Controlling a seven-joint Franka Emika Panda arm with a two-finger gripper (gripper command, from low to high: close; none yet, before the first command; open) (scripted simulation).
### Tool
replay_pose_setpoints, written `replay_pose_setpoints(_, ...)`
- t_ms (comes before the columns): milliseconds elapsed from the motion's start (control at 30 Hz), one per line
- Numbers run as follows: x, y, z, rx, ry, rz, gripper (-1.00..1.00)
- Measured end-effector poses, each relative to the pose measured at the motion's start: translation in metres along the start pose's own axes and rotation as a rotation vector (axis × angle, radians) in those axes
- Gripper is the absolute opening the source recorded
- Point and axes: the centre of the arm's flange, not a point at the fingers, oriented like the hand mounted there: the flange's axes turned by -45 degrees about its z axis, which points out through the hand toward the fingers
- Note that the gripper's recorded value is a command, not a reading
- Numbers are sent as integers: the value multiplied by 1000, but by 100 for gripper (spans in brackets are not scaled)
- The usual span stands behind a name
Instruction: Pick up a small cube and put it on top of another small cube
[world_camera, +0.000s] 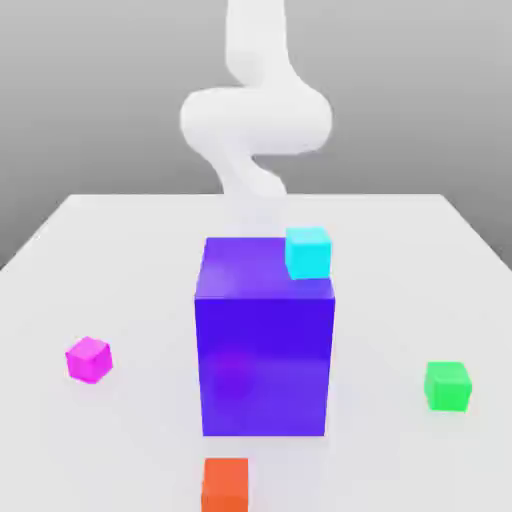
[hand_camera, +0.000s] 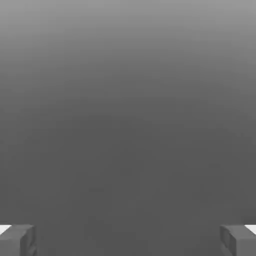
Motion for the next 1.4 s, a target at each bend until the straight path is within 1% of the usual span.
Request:
replay_pose_setpoints(200, -40, 84, 121, -158, -148, 415, 0)
replay_pose_setpoints(400, -120, 172, 208, -324, -263, 832, 0)
replay_pose_setpoints(600, -229, 245, 259, -502, -353, 1257, 0)
replay_pose_setpoints(800, -354, 293, 275, -693, -416, 1691, 0)
replay_pose_setpoints(1033, -401, 293, 322, -711, -431, 1719, 0)
replay_pose_setpoints(1067, -406, 293, 326, -711, -431, 1719, -100)
replay_pose_setpoints(1267, -408, 293, 329, -710, -429, 1719, -100)
replay_pose_setpoints(1400, -390, 292, 311, -709, -430, 1719, -100)
